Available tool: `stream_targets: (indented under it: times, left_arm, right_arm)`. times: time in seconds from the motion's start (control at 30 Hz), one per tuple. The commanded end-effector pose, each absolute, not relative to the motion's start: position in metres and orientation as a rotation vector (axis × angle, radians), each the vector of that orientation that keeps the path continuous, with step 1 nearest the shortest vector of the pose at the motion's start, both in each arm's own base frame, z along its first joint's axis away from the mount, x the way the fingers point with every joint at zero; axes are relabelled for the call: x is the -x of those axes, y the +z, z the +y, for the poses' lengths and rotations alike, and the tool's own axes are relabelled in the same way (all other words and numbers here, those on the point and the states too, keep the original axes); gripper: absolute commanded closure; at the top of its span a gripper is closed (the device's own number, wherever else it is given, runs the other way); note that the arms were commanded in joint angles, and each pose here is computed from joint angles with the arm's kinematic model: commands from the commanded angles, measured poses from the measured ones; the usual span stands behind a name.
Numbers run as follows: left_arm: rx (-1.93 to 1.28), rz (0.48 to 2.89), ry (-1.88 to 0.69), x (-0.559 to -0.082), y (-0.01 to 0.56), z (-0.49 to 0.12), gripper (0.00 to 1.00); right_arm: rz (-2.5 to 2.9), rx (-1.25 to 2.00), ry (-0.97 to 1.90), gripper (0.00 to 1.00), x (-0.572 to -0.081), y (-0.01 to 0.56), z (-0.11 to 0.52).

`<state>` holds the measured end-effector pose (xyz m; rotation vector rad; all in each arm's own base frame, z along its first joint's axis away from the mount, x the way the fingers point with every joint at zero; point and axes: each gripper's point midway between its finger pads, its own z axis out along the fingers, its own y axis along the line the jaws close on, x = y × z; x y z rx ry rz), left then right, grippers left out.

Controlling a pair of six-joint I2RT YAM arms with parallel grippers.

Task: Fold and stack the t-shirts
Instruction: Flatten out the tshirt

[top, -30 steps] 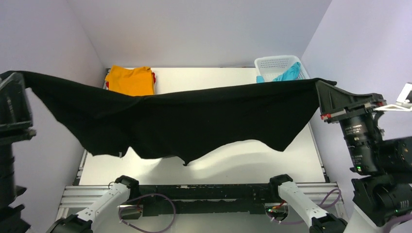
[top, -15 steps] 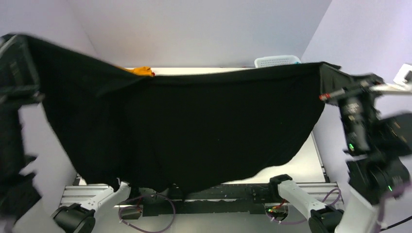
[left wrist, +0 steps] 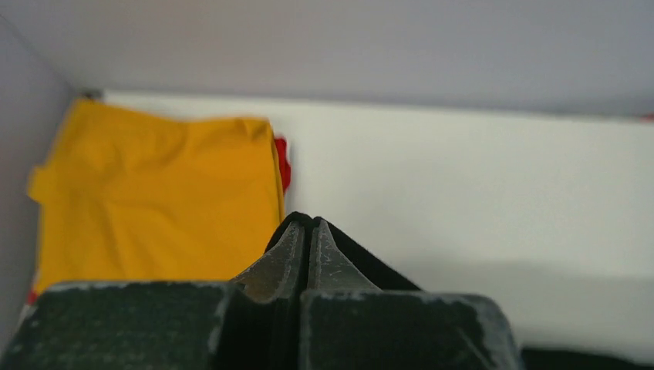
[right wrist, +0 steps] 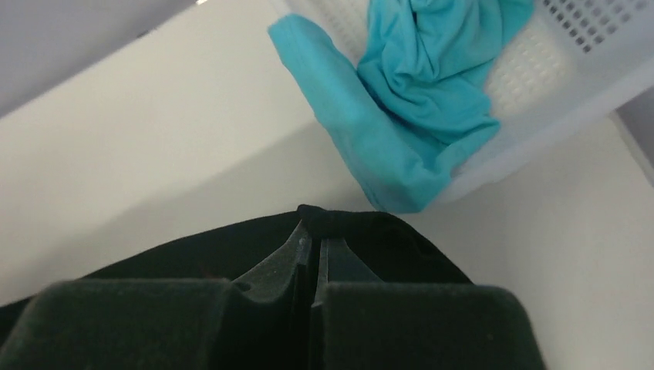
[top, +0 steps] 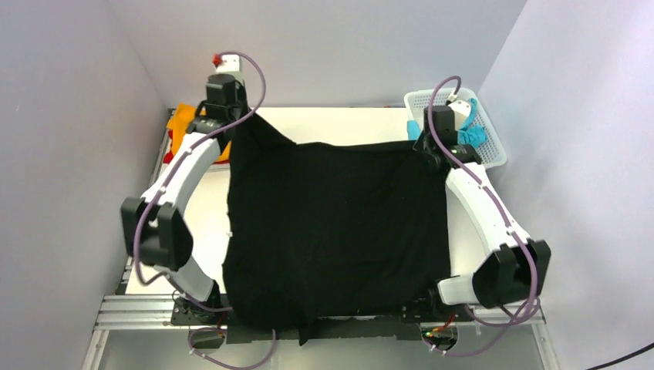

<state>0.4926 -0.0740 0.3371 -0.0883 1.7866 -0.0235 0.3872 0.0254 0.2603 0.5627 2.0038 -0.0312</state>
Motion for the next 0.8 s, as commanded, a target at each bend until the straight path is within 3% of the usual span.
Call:
stream_targets:
  times: [0.0,0.13,0.3,0.77]
  left_arm:
    - [0.066,1.714,-0.104,-0.526,0.334,-0.089,1.0]
    - [0.065,1.824,-0.048,-0.563,0.278,-0.089,1.0]
    - [0.063,1.921,-0.056,-0.596,0.226,-0.093,1.0]
    - [0.176,1.855,-0.1,-0.631,0.224,-0.083,1.0]
  right_arm:
    - [1.938,-0.55,0.046,1.0,-0.436,0.243,0.033]
    - [2.035,-0.482,0.086,1.0,-0.471,0.18,0.049]
    - [2.056,-0.467,0.01,1.0,-0.498,0.144,0.044]
    - [1.973,-0.467,-0.076,1.0,-0.538,0.155,0.033]
